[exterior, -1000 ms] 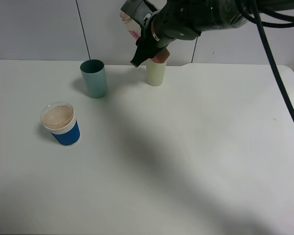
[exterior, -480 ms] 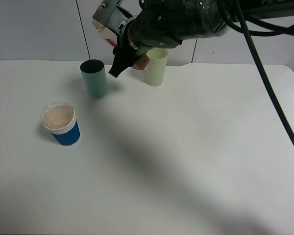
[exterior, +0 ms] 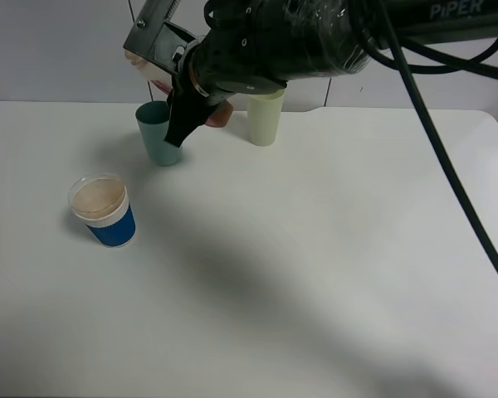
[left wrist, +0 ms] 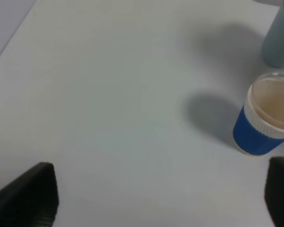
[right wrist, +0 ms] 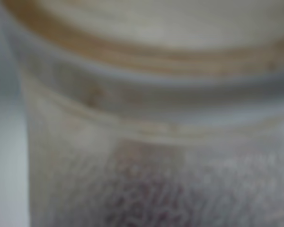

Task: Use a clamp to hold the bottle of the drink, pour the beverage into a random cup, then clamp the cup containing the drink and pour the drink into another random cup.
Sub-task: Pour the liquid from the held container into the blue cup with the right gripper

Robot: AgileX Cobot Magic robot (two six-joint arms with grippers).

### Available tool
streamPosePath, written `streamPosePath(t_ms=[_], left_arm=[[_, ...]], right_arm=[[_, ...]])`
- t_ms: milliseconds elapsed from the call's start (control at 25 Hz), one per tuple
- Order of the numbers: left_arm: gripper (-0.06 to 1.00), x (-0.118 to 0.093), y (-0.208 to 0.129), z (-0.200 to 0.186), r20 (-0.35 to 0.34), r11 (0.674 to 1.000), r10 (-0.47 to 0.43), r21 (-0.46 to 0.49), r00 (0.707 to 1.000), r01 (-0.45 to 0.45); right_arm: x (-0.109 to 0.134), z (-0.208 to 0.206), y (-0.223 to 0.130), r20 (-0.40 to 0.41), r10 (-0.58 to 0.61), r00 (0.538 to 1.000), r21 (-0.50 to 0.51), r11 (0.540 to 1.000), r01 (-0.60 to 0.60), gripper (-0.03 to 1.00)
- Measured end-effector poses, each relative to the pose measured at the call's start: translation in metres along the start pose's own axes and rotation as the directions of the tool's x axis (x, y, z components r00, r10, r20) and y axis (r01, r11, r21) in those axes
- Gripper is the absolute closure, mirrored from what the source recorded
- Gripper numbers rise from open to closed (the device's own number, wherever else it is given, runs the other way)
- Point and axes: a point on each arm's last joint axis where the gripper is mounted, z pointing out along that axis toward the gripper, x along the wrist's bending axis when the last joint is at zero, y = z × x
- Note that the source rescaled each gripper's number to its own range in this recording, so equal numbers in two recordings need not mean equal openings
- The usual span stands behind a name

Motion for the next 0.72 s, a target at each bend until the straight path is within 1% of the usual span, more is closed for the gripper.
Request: streamPosePath(t_ms=[80, 240, 280, 440, 720], left_arm=[[0.32, 0.0, 0.0, 0.0, 0.0, 1.0, 0.0, 0.0, 1.0, 0.0], [0.32, 0.0, 0.0, 0.0, 0.0, 1.0, 0.0, 0.0, 1.0, 0.0], [0.32, 0.0, 0.0, 0.0, 0.0, 1.0, 0.0, 0.0, 1.0, 0.0], [0.32, 0.0, 0.0, 0.0, 0.0, 1.0, 0.0, 0.0, 1.0, 0.0], [0.32, 0.0, 0.0, 0.0, 0.0, 1.0, 0.0, 0.0, 1.0, 0.0]], right_arm=[[0.0, 0.0, 0.0, 0.001, 0.0, 1.0, 0.003, 1.0, 0.0, 0.95], [0.013, 0.005, -0.016, -0.039, -0.022, 0.999, 0.034, 0.999, 0.024, 0.95], [0.013, 0.005, -0.016, -0.039, -0.022, 0.999, 0.034, 0.999, 0.024, 0.95], [0.024, 0.01, -0.027, -0.071, -0.076, 0.995, 0.048, 0.996, 0.079, 0.95], [0.032, 0.016, -0.027, -0.075, -0.192, 0.979, 0.015, 0.981, 0.193, 0.95]])
